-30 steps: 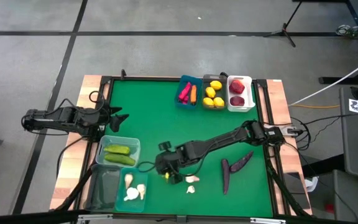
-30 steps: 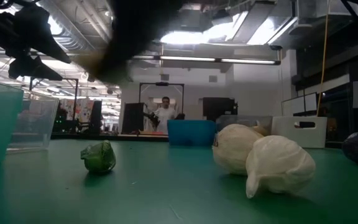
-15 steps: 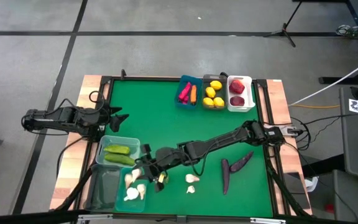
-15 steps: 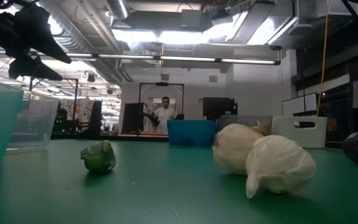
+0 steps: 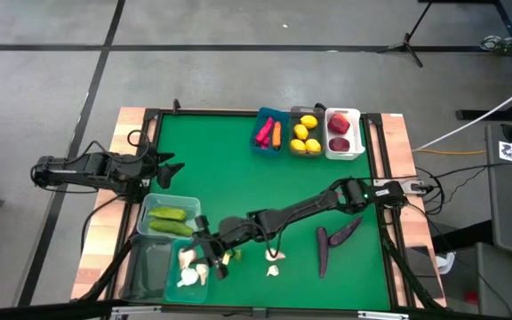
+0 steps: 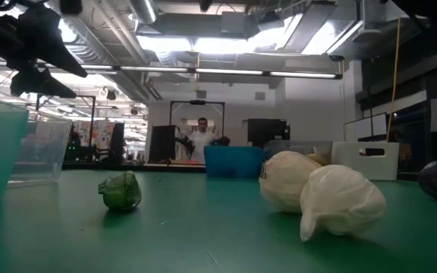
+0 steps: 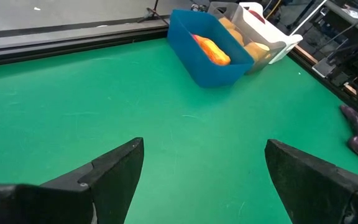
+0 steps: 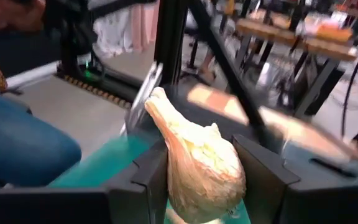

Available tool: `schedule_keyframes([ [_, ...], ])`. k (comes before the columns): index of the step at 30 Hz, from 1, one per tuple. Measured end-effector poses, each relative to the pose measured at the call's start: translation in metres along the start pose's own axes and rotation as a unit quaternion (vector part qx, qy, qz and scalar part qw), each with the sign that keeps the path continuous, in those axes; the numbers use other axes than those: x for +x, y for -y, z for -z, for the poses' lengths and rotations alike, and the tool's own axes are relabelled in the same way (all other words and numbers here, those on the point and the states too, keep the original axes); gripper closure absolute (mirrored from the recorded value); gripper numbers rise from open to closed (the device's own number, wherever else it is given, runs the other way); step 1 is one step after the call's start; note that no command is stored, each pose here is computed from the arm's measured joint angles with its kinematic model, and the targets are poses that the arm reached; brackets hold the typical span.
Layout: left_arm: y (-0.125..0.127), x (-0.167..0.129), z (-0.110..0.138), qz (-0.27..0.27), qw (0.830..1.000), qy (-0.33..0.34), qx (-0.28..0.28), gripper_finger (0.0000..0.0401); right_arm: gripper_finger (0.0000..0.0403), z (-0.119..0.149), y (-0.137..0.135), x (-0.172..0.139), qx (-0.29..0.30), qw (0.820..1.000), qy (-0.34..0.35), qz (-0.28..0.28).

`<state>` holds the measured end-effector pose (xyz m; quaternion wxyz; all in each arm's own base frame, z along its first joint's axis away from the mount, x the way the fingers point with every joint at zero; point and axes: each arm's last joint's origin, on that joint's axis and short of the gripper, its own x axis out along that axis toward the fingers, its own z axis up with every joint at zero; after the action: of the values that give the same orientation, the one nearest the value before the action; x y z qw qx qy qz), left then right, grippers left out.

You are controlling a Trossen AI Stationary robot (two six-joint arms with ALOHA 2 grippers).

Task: Sort produce into baskets
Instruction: Put the white garlic into the green bin

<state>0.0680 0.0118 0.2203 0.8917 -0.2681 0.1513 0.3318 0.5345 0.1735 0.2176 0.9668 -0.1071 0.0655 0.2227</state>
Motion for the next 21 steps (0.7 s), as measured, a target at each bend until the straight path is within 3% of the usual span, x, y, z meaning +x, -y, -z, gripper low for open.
schedule_keyframes([
  [6, 0.000, 0.000, 0.000, -0.002, 1.000, 0.002, 0.000, 0.0072, 0.0244, 0.022, -0.003, 0.008, 0.016, 1.000, -0.020, -0.002],
  [11, 0.000, 0.000, 0.000, -0.002, 1.000, 0.002, 0.000, 0.0072, 0.0238, 0.032, 0.003, 0.009, 0.066, 0.997, -0.043, 0.011],
  [21, 0.000, 0.000, 0.000, -0.002, 1.000, 0.002, 0.000, 0.0072, 0.0127, 0.037, 0.007, 0.008, 0.079, 0.994, -0.064, 0.026],
])
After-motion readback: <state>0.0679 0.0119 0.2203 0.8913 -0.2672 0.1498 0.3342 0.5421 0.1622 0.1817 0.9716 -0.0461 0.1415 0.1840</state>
